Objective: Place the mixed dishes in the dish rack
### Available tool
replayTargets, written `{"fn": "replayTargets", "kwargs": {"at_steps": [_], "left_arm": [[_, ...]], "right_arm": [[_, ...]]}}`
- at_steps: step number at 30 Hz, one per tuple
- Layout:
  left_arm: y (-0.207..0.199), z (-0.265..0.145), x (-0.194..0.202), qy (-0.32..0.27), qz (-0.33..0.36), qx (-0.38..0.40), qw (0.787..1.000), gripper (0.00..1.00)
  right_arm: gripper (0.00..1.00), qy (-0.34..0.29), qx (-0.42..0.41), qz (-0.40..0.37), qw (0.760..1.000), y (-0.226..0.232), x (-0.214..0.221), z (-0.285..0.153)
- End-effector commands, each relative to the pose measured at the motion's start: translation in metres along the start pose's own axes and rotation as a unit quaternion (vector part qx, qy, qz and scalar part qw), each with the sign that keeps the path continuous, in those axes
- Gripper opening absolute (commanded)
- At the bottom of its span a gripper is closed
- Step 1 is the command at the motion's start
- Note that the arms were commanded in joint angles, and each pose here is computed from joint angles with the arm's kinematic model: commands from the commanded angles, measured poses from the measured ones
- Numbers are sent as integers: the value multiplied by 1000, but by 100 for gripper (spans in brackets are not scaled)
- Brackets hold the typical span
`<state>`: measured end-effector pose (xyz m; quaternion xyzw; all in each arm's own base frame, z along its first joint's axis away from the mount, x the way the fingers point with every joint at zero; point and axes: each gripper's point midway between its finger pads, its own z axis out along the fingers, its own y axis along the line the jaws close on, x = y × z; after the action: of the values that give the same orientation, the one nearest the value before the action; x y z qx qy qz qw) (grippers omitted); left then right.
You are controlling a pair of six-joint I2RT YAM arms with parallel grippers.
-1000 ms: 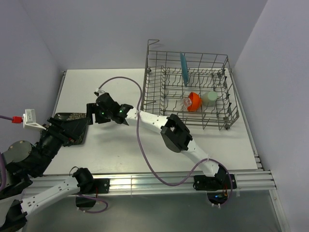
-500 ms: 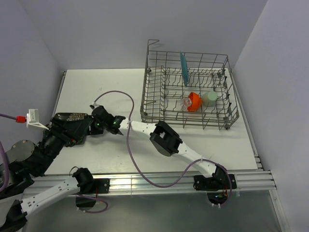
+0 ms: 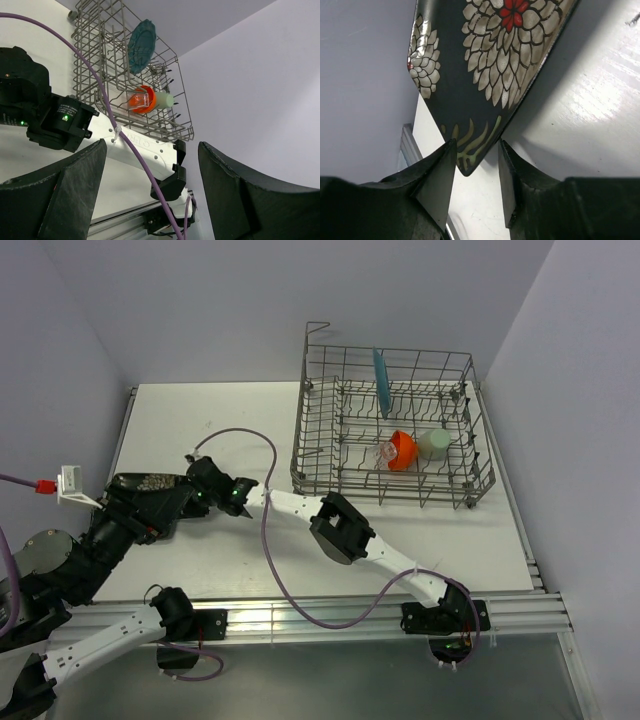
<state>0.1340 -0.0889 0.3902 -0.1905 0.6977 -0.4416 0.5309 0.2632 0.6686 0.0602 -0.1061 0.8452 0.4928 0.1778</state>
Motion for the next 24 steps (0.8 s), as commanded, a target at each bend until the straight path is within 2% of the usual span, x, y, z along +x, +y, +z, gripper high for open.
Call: {"fn": "replayTargets", "kwargs": {"at_steps": [1, 2, 4, 5, 6, 7, 10, 13, 14, 16, 18, 20, 22, 24], "left_arm": [[-13, -4, -6, -4, -16, 23, 1000, 80], [-12, -6, -8, -7, -19, 25, 999, 80], [-12, -8, -9, -8, -22, 27, 999, 80], [-12, -10, -11, -11, -25, 29, 999, 80], [-12, -10, -11, -11, -25, 28, 999, 80], [-12, -11, -12, -11, -25, 29, 999, 80], [-11, -11, -12, -10, -22, 24, 999, 80], [-3, -7, -8, -8, -17, 2, 1000, 79], [2, -3, -6, -6, -16, -15, 1000, 78], [23, 0, -3, -12, -24, -73, 997, 78], [29, 4, 0, -11, -23, -93, 995, 78], [26, 8, 4, -7, -23, -81, 996, 78], [23, 8, 5, -7, -25, -67, 997, 76], [22, 8, 4, -14, -32, -59, 998, 68]], "right_arm": [[43, -4, -27, 8, 1000, 23, -6, -2], [35, -8, -31, 6, 999, 27, -9, -2], [28, -8, -24, 9, 1000, 25, -9, -2], [12, -8, -23, 10, 1000, 25, -9, -2], [0, -8, -13, 11, 1000, 21, -9, -3], [0, -28, -3, 7, 1000, 26, -18, -8], [0, -56, 61, -2, 997, -4, -20, -18], [0, -84, 66, -24, 994, 3, -33, -35], [0, -80, 78, -48, 993, -7, -29, -38], [0, -85, 56, -90, 991, 6, -39, -44], [0, -65, 58, -153, 984, 4, -39, -49], [0, -70, 49, -204, 975, 9, -42, -59], [0, -71, 18, -219, 973, 21, -46, -72], [0, -36, -37, -240, 970, 31, -34, -74]]}}
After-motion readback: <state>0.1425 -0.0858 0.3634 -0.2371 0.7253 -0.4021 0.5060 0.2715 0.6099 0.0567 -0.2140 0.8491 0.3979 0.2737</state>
